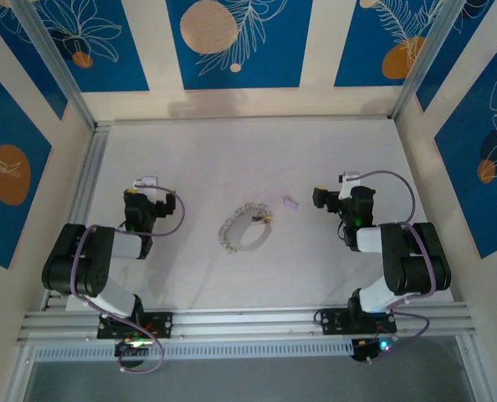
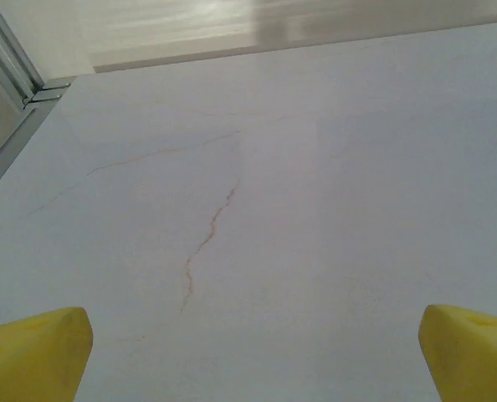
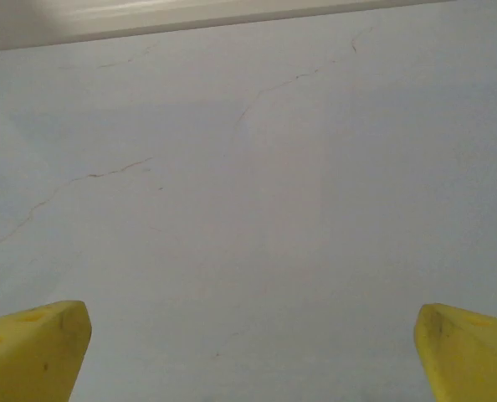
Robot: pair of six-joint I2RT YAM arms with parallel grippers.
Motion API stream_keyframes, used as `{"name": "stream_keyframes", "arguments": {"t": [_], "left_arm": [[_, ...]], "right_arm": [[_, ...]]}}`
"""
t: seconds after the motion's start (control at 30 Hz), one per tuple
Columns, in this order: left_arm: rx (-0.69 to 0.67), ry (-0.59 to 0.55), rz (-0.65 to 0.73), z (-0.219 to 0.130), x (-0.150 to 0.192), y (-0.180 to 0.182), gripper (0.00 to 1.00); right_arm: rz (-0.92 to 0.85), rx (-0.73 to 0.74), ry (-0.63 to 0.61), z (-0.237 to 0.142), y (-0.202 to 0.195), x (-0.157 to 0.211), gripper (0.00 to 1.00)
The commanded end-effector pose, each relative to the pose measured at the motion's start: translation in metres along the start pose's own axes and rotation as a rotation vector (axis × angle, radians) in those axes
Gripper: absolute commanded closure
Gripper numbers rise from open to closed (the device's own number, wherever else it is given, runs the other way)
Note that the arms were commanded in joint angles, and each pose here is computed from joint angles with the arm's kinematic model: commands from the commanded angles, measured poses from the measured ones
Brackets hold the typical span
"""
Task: Put the keys on the keyring
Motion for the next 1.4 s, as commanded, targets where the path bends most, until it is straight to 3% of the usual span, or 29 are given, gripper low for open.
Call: {"name": "stream_keyframes", "arguments": {"t": [0.0, 0.93, 1.03, 1.13, 1.2, 1.3, 1.37], "left_arm": [[0.015, -0.009, 0.003, 0.002, -0.002, 0.001, 0.00], [0.015, -0.014, -0.010, 0.002, -0.002, 0.004, 0.00], [-0.016, 0.023, 0.013, -0.009, -0.024, 0.008, 0.00], [-0.088, 0.040, 0.024, -0.035, -0.066, 0.008, 0.00], [0.011, 0.039, -0.081, -0.053, -0.092, -0.008, 0.00], [0.212, 0.212, -0.212, -0.074, -0.120, -0.046, 0.00], [0.441, 0.331, -0.185, -0.085, -0.126, -0.087, 0.00]], "right_arm": [[-0.006, -0.013, -0.031, 0.003, 0.001, -0.010, 0.01], [-0.001, 0.008, -0.045, 0.002, 0.000, -0.012, 0.01], [-0.009, 0.104, -0.034, -0.014, 0.003, -0.029, 0.01], [-0.041, 0.094, -0.064, -0.043, 0.023, -0.057, 0.01], [0.016, 0.039, -0.072, -0.062, 0.038, -0.069, 0.01], [0.087, -0.043, 0.034, -0.085, 0.062, -0.075, 0.01], [0.107, -0.112, 0.120, -0.098, 0.077, -0.071, 0.01]]}}
Point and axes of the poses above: each hand's point on the last joint's axis, 136 mm out from that joint toward the fingers, its own z axis out along the fingers, its own y axis along the line the jaws close on, x = y × z, the point moved 7 cm from there along -z, back along the fingers, and after that the axes turned 7 degrees about z, right-handed, at the moved point
